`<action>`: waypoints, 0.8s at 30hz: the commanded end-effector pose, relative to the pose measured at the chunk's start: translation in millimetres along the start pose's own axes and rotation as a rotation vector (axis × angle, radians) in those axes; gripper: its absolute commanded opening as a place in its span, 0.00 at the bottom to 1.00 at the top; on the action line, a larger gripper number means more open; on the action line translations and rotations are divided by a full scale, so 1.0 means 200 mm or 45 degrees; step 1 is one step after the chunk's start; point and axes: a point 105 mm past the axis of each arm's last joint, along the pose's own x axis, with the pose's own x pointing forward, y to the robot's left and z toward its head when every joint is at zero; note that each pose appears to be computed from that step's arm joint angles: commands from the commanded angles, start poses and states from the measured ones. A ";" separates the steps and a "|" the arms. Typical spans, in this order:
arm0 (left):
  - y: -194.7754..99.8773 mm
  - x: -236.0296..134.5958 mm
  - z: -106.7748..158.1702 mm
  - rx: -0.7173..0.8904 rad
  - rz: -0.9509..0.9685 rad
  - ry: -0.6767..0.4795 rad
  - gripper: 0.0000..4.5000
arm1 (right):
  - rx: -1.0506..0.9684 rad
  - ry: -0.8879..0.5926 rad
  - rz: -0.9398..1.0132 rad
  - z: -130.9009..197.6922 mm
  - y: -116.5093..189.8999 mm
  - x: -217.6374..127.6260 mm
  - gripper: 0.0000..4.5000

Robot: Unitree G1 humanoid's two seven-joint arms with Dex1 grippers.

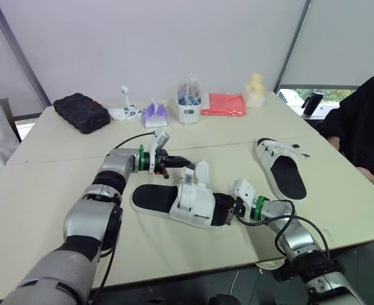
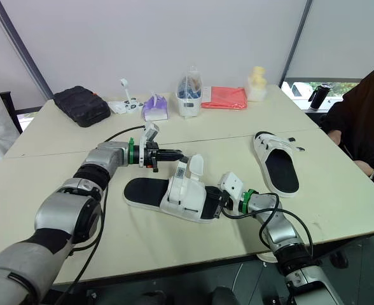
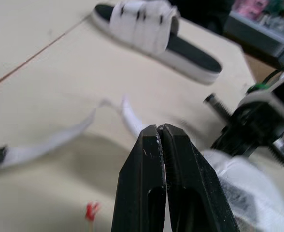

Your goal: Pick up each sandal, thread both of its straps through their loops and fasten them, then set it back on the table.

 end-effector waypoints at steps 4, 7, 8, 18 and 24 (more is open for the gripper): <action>0.03 -0.01 -0.15 0.069 0.057 0.170 0.01 | 0.112 0.188 0.049 -0.21 0.12 0.00 0.00; 0.02 0.00 -0.17 0.058 0.058 0.173 0.06 | 0.113 0.187 0.046 -0.21 0.11 0.00 0.00; 0.02 0.00 -0.16 0.045 0.057 0.158 0.13 | 0.113 0.186 0.045 -0.21 0.11 0.00 0.00; 0.14 -0.11 0.10 0.119 0.293 -0.029 0.86 | 0.110 0.181 0.042 -0.21 0.11 0.00 0.00; 0.07 -0.05 0.44 0.130 0.223 -0.307 0.86 | 0.108 0.185 0.048 -0.21 0.11 0.00 0.00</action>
